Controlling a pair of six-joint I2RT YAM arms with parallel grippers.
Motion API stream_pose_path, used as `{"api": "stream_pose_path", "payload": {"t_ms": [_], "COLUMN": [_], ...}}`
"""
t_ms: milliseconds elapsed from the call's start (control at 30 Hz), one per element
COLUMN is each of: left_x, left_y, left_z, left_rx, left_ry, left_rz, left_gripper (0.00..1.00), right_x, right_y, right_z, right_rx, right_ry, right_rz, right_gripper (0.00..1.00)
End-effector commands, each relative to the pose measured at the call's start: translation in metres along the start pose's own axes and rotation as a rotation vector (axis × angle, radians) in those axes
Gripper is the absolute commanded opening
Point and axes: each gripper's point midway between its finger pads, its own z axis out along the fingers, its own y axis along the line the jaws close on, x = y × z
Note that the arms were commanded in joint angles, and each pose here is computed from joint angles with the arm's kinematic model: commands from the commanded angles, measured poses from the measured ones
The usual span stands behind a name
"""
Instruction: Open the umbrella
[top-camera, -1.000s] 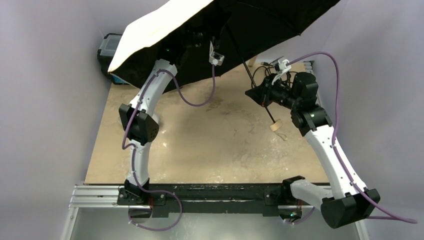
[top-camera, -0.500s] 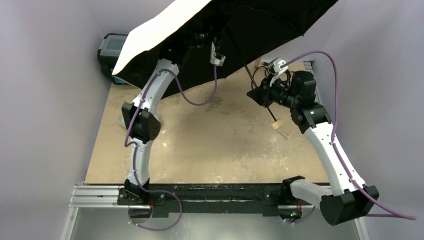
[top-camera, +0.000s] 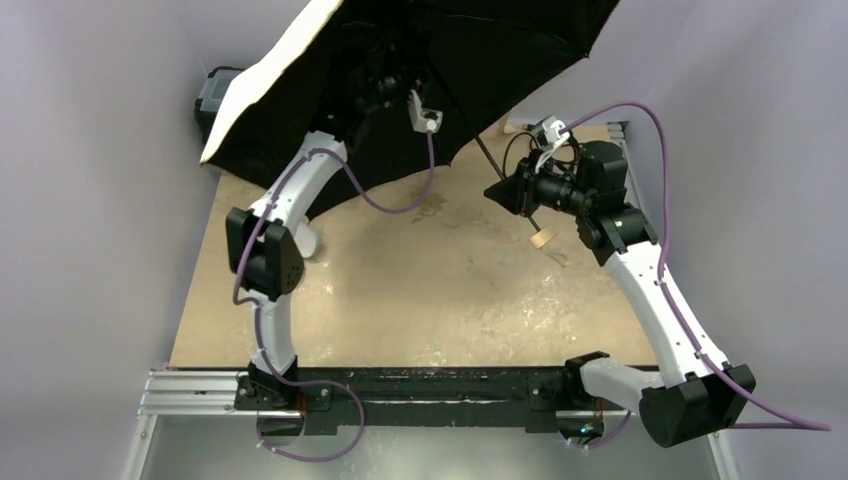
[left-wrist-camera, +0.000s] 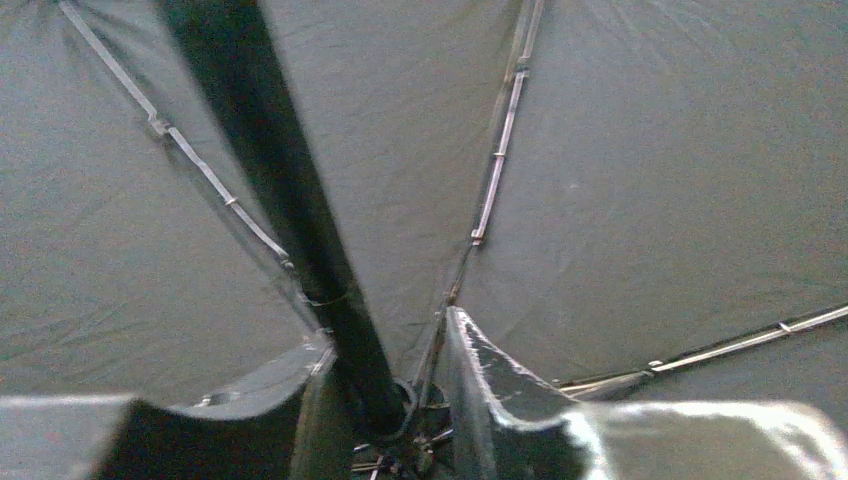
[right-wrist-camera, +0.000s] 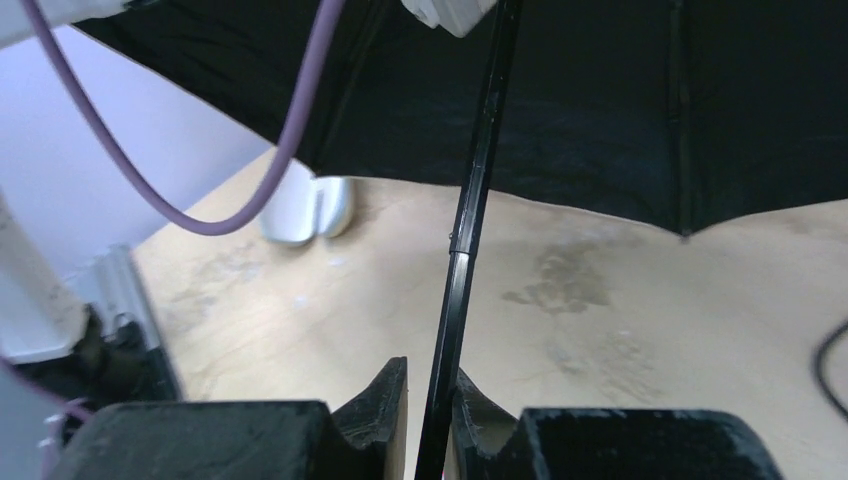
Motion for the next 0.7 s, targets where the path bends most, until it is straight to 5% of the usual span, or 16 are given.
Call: {"api": "stream_pose_path", "payload": {"t_ms": [0, 267, 667], "left_x": [0.140, -0.002, -0.142], "left_y": [0.046, 0.073, 0.106], "left_z": [-0.146, -0.086, -0.083], "left_rx": [-0.097, -0.216, -0.255], "left_ry": [0.626, 0.261, -0.197], "left_rz": [0.101, -0.023, -0.218], "left_gripper": [0.40, 0.52, 0.73], "right_x": [0.015, -0.028, -0.070], "right_y": [0.096, 0.094, 0.079], "right_z": [-0.027, -0.019, -0.026], "right_rx": [-0.435, -0.417, -0.279], "right_ry": [0.071, -0.106, -0.364], "right_rz": [0.135, 0.145, 0.170], "right_gripper": [0.00, 0.00, 0.00]}}
